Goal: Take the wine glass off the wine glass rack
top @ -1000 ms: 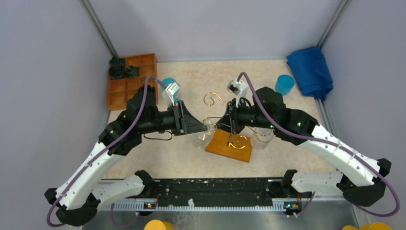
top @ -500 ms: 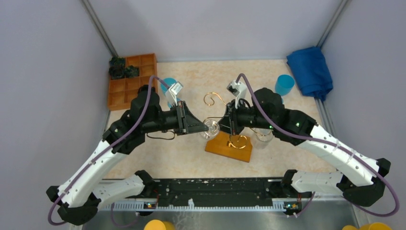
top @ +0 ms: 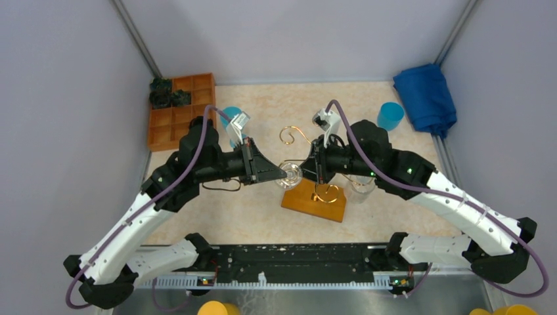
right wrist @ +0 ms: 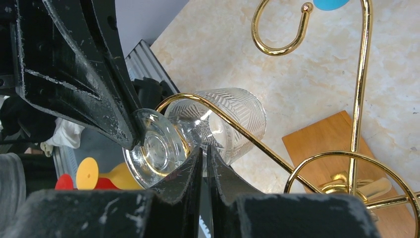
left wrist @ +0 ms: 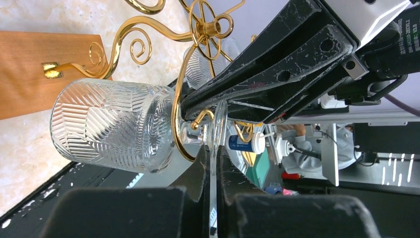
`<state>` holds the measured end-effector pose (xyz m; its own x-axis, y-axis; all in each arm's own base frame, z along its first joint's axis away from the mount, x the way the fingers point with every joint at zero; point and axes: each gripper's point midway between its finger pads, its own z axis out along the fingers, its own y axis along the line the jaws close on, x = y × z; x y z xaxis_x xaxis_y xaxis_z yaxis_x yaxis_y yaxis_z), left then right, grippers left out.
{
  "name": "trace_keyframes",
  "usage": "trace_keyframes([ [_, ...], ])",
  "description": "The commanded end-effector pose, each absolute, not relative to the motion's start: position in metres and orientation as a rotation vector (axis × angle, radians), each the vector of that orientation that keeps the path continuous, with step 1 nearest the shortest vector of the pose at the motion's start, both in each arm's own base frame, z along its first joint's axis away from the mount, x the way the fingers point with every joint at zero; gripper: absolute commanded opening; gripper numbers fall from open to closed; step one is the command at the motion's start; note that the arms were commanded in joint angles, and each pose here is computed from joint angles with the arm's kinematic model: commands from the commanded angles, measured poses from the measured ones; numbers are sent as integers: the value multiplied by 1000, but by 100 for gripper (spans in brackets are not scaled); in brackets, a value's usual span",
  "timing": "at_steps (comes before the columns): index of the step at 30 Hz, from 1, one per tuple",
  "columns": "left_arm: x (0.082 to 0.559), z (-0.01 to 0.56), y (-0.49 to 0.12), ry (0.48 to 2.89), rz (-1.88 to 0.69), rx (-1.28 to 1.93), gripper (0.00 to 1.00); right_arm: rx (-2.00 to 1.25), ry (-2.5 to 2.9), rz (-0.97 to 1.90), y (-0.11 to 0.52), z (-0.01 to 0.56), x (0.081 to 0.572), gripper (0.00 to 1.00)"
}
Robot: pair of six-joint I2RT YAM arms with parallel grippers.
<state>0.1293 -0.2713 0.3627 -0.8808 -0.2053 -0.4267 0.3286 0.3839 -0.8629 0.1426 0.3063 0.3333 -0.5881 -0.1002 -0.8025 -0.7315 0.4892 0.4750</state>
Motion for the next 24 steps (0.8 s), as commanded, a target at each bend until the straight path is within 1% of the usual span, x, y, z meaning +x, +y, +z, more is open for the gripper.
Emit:
trace_keyframes([
  [1, 141, 366, -273, 2161, -1531, -39, 0, -702, 1908, 1174, 306, 362, 132, 9],
  [8, 145, 372, -275, 2126, -1629, -196, 0, -710, 1895, 1177, 305, 365, 131, 9],
  [11, 148, 383, -273, 2061, -1683, -255, 0, -713, 1891, 1175, 304, 365, 131, 8],
  [18, 156, 399, -255, 1950, -1682, -413, 0, -723, 1886, 1171, 303, 365, 130, 9],
  [24, 162, 406, -240, 1906, -1625, -485, 0, -727, 1887, 1159, 302, 365, 131, 9],
])
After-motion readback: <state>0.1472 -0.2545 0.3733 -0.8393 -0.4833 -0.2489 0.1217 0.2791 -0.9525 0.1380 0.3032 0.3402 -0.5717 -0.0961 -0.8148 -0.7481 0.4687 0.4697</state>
